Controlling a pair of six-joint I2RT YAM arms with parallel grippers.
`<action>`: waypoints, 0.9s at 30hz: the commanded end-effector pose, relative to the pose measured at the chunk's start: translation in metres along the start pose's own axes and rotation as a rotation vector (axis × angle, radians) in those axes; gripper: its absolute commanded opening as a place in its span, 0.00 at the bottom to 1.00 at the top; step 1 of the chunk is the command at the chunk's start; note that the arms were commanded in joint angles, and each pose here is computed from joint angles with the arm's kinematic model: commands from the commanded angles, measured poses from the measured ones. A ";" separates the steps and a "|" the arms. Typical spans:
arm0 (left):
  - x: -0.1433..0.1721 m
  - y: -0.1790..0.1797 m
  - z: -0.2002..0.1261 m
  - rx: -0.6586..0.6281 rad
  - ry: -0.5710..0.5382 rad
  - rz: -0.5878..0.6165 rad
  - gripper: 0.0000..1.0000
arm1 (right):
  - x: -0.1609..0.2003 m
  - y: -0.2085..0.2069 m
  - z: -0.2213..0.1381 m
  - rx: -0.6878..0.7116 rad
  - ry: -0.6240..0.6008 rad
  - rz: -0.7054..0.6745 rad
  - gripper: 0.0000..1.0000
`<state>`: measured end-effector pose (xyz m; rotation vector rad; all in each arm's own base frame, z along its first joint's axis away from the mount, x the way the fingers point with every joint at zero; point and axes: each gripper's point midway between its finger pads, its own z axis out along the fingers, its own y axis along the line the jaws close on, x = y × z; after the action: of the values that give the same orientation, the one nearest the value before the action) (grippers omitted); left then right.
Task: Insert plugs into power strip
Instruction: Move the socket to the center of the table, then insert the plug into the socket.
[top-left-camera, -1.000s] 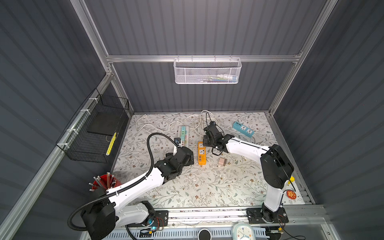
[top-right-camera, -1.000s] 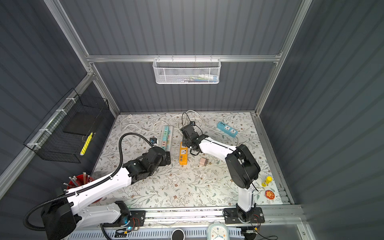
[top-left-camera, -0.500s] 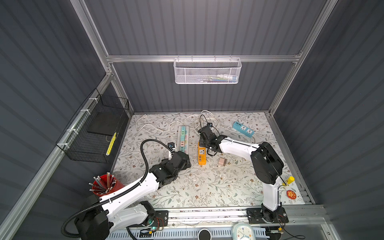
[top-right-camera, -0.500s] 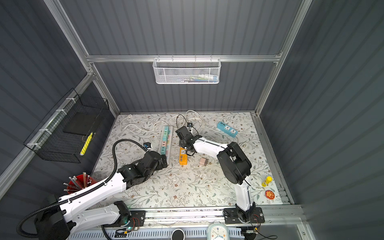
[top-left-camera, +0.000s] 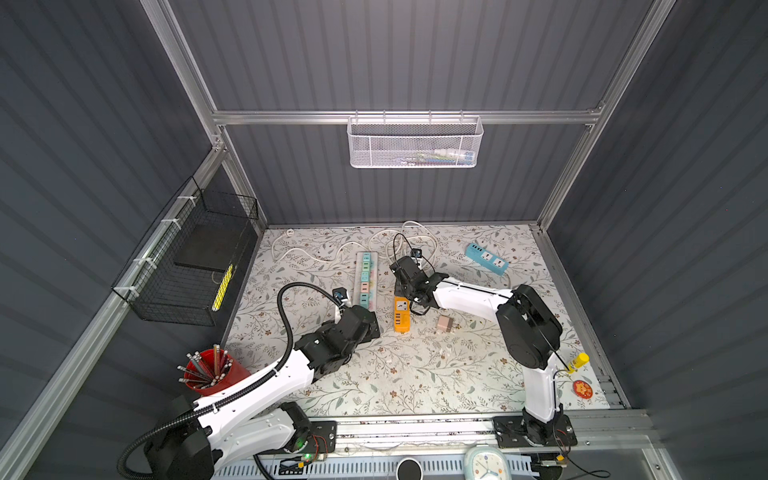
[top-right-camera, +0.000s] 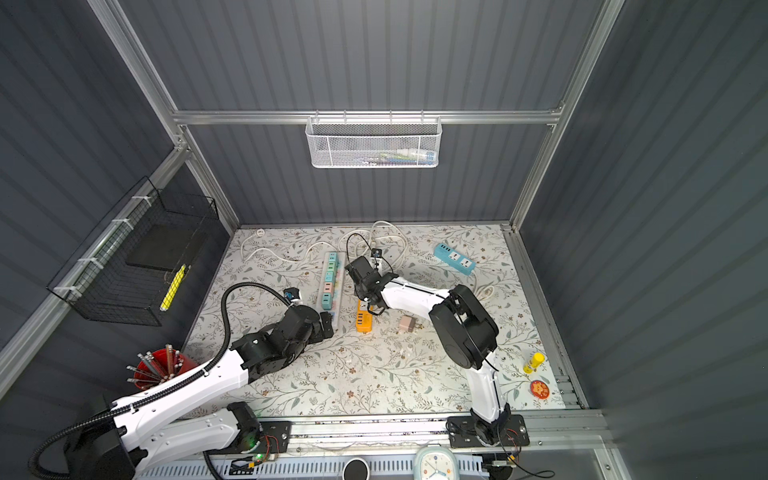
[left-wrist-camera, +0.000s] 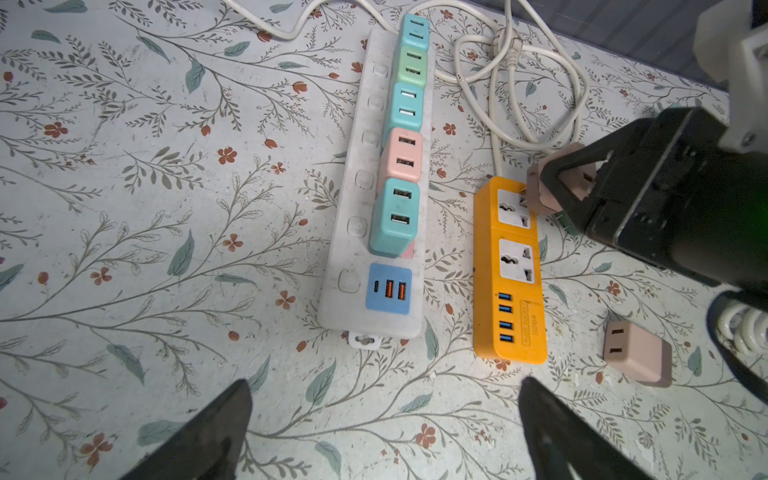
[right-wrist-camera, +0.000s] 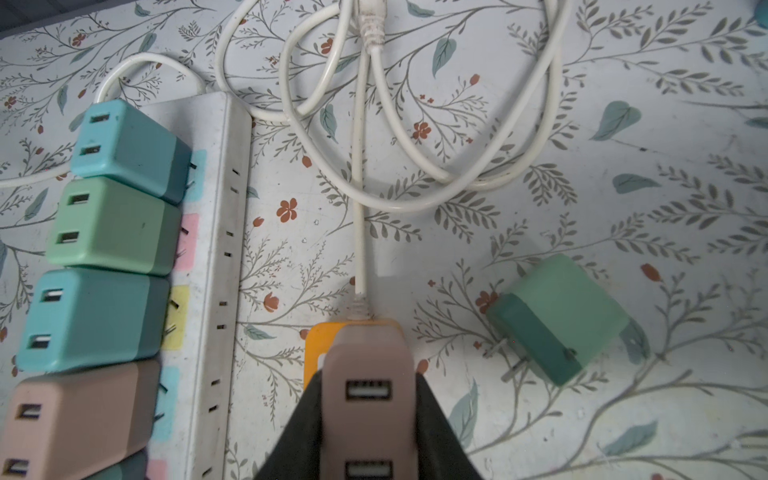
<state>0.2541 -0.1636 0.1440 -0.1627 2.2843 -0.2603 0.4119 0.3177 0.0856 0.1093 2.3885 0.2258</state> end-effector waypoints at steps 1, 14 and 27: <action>-0.004 0.004 -0.004 -0.004 -0.014 -0.002 1.00 | 0.000 -0.010 -0.011 0.041 -0.005 0.001 0.17; -0.005 0.000 -0.004 0.014 -0.018 -0.009 1.00 | 0.013 -0.005 -0.013 0.042 0.012 0.007 0.17; -0.004 -0.001 -0.007 0.036 -0.012 -0.017 1.00 | 0.035 -0.018 0.005 0.103 0.047 0.024 0.16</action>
<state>0.2524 -0.1655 0.1506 -0.1639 2.2707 -0.3022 0.3982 0.3155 0.0840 0.1799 2.3905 0.1954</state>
